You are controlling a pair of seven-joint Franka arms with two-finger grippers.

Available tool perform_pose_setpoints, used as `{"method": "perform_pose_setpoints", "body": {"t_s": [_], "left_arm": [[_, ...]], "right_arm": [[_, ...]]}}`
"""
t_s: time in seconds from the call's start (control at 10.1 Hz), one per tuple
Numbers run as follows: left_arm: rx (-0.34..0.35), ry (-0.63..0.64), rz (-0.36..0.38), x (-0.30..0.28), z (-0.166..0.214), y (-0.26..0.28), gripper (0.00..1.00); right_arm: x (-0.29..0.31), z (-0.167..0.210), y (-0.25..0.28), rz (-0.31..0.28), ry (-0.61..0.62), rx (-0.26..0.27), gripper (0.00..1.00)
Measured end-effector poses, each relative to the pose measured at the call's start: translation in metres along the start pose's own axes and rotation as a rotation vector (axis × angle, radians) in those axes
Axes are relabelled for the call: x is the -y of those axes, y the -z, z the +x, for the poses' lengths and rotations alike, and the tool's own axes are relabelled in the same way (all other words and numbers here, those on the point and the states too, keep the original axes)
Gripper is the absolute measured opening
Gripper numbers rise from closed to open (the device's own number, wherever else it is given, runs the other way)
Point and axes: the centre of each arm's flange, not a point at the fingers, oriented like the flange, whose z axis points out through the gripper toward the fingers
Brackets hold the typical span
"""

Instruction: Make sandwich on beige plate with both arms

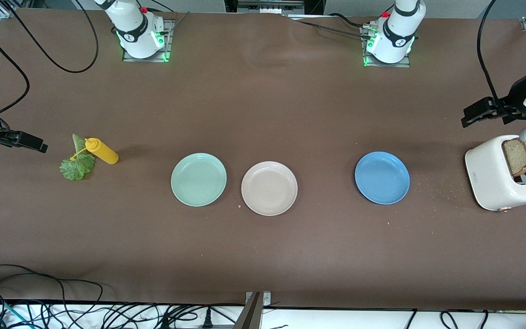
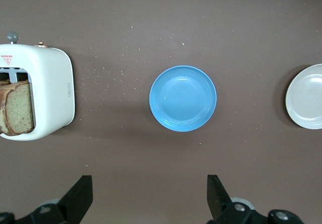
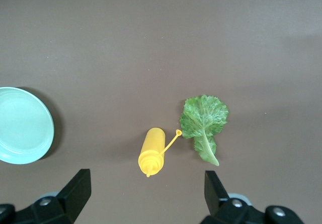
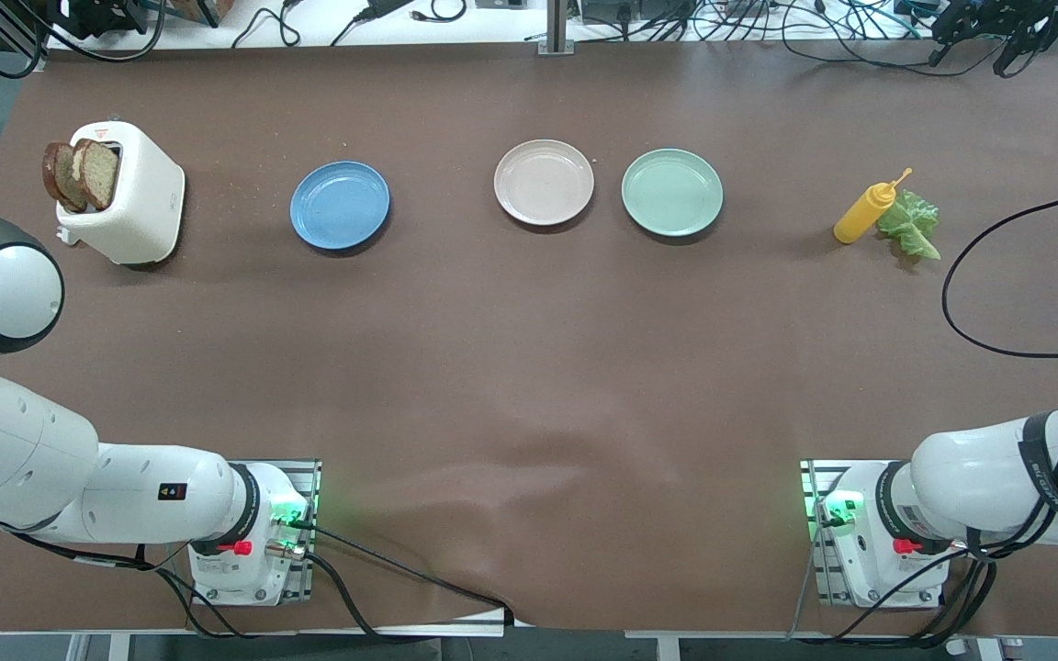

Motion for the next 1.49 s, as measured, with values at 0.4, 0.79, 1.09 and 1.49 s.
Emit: {"method": "perform_pose_setpoints", "body": {"t_s": [0.4, 0.79, 1.09, 1.49], "left_arm": [[0.005, 0.000, 0.001, -0.0002, 0.0019, -0.0031, 1.00], [0.006, 0.000, 0.001, -0.0002, 0.0021, -0.0035, 1.00], [0.007, 0.000, 0.001, -0.0002, 0.0025, -0.0041, 1.00], [0.008, 0.000, 0.001, -0.0001, 0.0026, -0.0043, 1.00]], "right_arm": [[0.0000, -0.0002, 0.0000, 0.000, -0.001, 0.002, 1.00], [0.0000, -0.0009, -0.0006, 0.000, -0.003, 0.008, 1.00], [-0.0001, -0.0010, -0.0007, 0.000, -0.004, 0.009, 1.00], [-0.0002, -0.0011, -0.0008, 0.000, -0.004, 0.010, 1.00]]}}
